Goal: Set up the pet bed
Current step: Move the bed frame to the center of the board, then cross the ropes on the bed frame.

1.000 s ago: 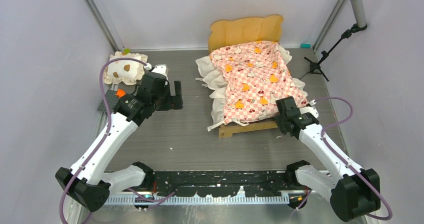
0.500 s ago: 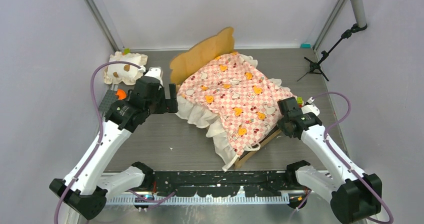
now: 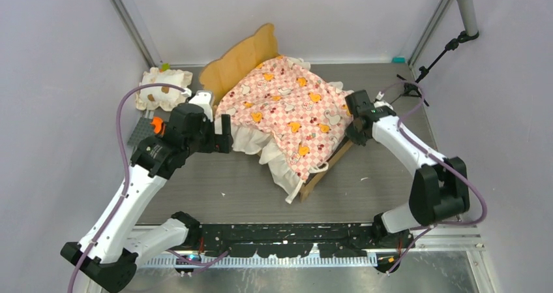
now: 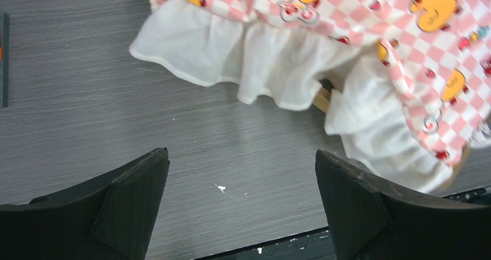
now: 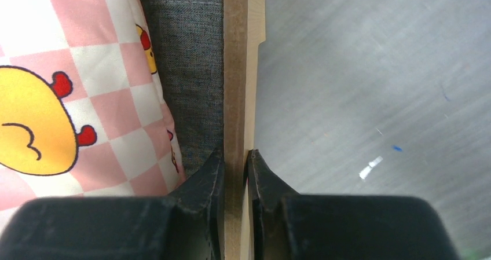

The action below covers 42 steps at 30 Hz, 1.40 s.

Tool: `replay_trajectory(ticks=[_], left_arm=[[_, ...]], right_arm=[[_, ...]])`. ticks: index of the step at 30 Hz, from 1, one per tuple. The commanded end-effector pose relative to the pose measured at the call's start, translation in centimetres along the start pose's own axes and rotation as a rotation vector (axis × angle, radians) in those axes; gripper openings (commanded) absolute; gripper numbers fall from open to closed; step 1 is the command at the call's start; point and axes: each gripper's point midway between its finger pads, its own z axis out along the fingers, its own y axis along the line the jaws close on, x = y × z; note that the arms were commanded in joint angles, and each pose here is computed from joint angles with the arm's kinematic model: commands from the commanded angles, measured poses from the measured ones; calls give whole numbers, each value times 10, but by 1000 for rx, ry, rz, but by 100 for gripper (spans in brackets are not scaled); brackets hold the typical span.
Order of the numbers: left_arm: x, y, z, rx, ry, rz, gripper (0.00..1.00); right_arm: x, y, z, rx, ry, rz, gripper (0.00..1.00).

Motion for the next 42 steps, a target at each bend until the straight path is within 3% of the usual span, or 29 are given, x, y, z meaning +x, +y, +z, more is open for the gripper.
replay_trajectory(ticks=[1,4,5,6,9,12,17,20,28,34,42], left_arm=[[-10,-11,-10,83,-54,45,100],[-13,-23,-8,141,-47,49,100],[-14,-28,-8,163,-43,48,99],[-16,-34,-8,187,-40,46,99],[-21,-52,-8,229,-46,48,97],[-18,-76,-6,249,-54,75,97],[-1,-128,4,259,-46,97,95],[13,-157,17,274,-11,70,88],[28,-216,40,249,-13,58,81],[40,-238,71,163,4,108,74],[60,-235,95,78,43,167,61]], right_arm=[[-53,91,-17,-239,-106,7,1],[-63,99,-7,-190,-121,-65,6],[-66,98,-7,-173,-128,-87,12],[-69,98,-9,-167,-138,-104,19],[-77,85,-22,-162,-187,-121,53],[-81,76,-47,-215,-223,-139,66],[-70,60,-85,-332,-221,-170,69],[-60,42,-105,-395,-227,-160,69],[-29,-2,-120,-450,-207,-109,67],[-16,-23,-121,-444,-197,-101,67],[-12,-32,-124,-439,-197,-114,67]])
